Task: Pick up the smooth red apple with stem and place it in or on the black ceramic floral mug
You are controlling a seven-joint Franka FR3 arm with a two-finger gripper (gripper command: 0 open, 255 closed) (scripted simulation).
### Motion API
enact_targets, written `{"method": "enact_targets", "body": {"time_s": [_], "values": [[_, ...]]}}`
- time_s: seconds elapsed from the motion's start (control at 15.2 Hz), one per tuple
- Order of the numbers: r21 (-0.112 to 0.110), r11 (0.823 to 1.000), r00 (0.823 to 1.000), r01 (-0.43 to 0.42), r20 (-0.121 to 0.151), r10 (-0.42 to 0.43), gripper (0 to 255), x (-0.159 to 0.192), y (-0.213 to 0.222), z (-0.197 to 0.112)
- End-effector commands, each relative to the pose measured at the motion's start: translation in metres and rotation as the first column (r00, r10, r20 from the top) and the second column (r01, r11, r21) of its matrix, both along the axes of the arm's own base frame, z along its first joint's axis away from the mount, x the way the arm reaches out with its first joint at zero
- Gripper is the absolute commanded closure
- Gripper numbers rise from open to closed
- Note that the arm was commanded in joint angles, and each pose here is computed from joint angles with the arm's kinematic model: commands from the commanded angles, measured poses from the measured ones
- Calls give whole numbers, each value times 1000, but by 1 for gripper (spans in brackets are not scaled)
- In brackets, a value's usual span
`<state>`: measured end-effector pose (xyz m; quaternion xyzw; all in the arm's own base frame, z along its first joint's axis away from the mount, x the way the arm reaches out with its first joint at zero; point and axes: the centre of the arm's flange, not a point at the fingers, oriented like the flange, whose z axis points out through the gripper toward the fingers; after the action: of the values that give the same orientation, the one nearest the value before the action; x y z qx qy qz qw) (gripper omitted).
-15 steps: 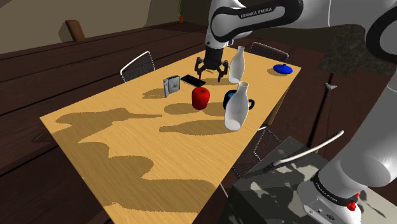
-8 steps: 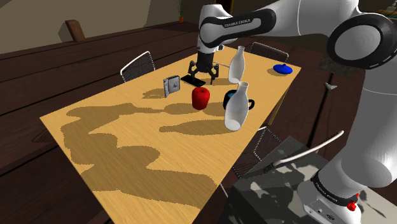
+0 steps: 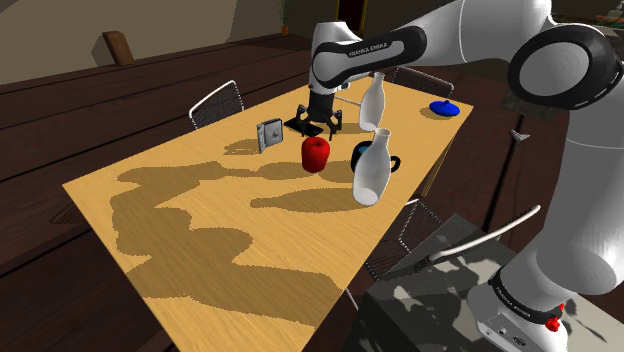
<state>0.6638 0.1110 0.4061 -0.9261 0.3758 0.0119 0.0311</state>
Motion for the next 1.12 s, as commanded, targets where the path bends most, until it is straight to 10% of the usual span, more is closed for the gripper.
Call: {"method": "enact_targets", "body": {"time_s": [0.0,0.2,0.26,1.06], "values": [[0,1000,1000,0,0,0,0,0,0,0],[0,1000,1000,0,0,0,0,0,0,0],[0,1000,1000,0,0,0,255,0,0,0],[0,1000,1000,0,0,0,255,0,0,15]]}}
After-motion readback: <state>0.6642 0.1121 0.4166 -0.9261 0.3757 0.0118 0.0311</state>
